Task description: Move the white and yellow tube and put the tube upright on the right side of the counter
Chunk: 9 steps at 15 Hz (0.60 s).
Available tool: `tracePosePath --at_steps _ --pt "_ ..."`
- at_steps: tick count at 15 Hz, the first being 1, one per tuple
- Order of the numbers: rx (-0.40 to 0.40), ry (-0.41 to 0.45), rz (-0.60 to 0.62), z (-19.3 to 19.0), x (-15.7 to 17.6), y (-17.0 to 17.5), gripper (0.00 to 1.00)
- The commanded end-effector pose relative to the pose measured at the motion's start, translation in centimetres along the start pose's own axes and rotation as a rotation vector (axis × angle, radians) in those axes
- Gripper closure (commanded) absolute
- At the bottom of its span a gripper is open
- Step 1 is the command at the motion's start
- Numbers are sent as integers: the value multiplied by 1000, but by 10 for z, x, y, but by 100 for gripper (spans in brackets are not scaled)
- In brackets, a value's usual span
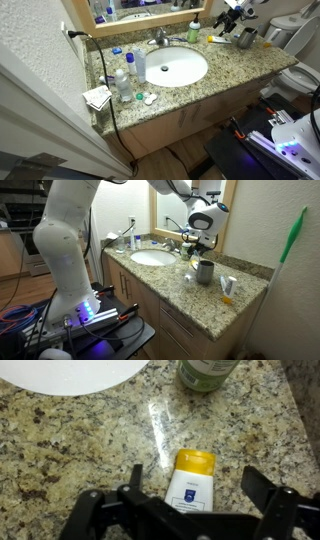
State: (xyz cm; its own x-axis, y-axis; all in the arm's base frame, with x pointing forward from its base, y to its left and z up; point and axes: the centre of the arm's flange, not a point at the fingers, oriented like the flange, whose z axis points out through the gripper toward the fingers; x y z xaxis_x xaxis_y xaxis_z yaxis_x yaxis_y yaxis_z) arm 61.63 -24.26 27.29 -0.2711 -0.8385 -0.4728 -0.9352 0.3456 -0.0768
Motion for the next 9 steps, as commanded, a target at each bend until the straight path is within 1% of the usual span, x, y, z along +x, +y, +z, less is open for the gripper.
tracePosePath --at_steps 1,3,9 --pt "-1 24 43 10 10 -7 0" --pt "7 26 87 20 15 -9 0" --pt "33 64 117 39 16 -14 0"
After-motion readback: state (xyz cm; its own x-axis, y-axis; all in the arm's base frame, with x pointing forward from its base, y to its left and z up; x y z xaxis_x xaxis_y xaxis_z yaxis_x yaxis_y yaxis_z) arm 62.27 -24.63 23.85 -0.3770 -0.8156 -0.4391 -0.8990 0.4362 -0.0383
